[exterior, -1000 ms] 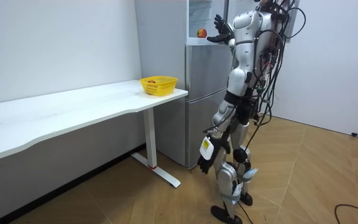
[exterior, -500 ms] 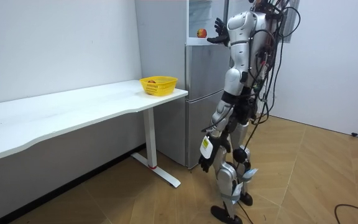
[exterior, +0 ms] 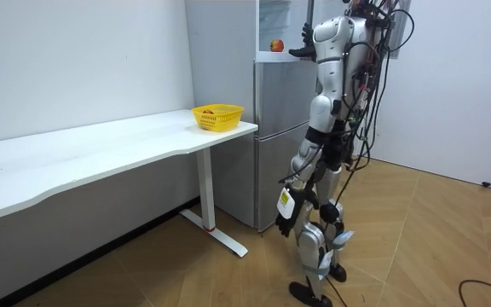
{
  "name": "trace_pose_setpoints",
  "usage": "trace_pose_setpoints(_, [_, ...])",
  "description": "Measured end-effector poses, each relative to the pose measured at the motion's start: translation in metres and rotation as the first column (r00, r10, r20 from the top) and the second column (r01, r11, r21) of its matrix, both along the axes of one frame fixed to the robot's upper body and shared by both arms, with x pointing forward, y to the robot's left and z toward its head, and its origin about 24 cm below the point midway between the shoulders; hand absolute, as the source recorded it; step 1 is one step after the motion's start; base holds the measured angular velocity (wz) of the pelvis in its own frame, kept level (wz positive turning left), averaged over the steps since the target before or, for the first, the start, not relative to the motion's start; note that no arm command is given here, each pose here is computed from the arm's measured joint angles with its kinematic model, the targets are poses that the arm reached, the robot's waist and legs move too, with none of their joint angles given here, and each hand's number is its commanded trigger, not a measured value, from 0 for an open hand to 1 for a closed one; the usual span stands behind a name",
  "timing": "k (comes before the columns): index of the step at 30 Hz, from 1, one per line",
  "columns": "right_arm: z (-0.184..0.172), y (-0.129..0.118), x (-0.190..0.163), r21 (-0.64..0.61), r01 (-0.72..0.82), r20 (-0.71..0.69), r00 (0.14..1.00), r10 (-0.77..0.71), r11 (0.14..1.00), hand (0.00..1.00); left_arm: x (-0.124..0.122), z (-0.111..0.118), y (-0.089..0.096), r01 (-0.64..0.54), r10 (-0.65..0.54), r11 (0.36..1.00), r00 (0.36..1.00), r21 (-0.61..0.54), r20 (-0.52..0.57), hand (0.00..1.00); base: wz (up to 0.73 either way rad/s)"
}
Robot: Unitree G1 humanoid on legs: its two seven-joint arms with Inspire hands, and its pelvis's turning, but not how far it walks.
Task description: Retrieve from the upper fridge
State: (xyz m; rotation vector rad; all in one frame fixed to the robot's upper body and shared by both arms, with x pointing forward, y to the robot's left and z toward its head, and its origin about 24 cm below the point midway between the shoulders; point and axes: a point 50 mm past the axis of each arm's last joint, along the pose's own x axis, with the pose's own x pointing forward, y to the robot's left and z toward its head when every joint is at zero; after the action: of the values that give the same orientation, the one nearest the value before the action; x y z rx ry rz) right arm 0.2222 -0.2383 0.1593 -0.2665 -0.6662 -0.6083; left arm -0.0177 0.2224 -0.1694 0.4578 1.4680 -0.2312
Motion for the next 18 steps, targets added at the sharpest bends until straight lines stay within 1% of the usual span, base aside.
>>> trace_pose_setpoints(2, [0.004,-0.006,0.007,0.006,0.031,0.017,0.999,-0.031,1.000,0.00,0.000,0.001,0.003,-0.019,0.019,1.000,1.000,0.003,0.001,0.00,0.02])
trace_pose_setpoints(6, [0.005,-0.024,0.018,-0.007,0.100,-0.026,0.995,-0.100,0.995,0.00,0.002,0.002,0.008,-0.024,0.023,1.000,1.000,0.015,0.007,0.00,0.00])
trace_pose_setpoints(13, [0.000,-0.028,0.029,0.004,0.126,-0.067,0.990,-0.126,0.992,0.00,0.000,0.003,0.014,-0.022,0.022,0.999,1.000,0.043,-0.003,0.00,0.03])
trace_pose_setpoints(18, [0.001,-0.039,0.043,0.017,0.142,-0.104,0.985,-0.140,0.990,0.00,-0.001,0.004,0.018,-0.022,0.022,0.998,1.000,0.054,-0.003,0.00,0.11])
